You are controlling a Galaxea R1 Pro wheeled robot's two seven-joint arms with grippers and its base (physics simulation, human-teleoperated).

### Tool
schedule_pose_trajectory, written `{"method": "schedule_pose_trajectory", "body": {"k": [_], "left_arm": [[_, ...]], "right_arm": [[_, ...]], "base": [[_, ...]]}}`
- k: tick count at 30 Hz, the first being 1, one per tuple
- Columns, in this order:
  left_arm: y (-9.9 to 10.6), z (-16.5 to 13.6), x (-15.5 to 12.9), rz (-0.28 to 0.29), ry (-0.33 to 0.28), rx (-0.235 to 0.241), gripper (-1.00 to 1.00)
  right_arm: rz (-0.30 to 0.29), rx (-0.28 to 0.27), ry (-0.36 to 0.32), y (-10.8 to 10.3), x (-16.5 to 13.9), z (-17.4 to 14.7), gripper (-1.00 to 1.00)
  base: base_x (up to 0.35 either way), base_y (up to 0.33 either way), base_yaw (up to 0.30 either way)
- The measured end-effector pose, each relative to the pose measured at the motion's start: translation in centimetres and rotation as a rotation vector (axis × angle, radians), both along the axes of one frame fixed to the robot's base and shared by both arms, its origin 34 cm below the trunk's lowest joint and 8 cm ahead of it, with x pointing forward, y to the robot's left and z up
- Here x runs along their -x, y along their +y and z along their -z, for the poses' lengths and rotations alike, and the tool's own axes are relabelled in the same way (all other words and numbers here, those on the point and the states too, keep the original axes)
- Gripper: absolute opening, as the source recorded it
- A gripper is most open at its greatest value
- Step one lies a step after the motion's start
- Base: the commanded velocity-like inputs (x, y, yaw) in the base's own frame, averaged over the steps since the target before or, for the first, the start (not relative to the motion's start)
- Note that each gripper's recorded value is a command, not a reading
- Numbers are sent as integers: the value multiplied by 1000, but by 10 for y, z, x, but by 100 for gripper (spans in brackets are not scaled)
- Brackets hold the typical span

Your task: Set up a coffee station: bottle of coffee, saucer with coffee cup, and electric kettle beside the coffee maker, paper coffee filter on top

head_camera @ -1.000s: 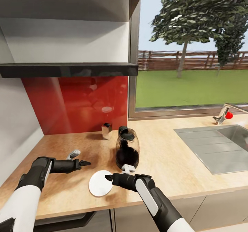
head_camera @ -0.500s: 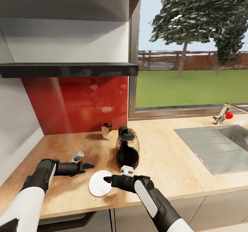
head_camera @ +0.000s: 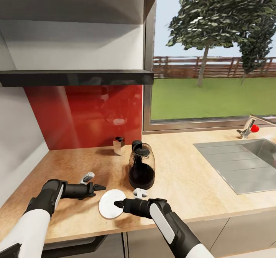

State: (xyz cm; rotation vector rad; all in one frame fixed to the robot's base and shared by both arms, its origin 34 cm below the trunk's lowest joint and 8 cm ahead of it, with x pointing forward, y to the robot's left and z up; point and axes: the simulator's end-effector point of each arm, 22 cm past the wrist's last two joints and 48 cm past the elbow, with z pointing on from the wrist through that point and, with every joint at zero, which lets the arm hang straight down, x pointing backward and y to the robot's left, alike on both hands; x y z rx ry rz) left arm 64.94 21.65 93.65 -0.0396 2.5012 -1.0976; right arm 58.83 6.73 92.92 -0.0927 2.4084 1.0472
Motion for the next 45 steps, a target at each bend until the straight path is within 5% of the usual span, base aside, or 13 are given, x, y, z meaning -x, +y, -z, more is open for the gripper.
{"method": "schedule_pose_trajectory", "body": {"k": [45], "left_arm": [[-42,3,8,36,25,68,100]], "right_arm": [[-1,3,4,0,1,2,100]], "base": [[0,0,0]]}}
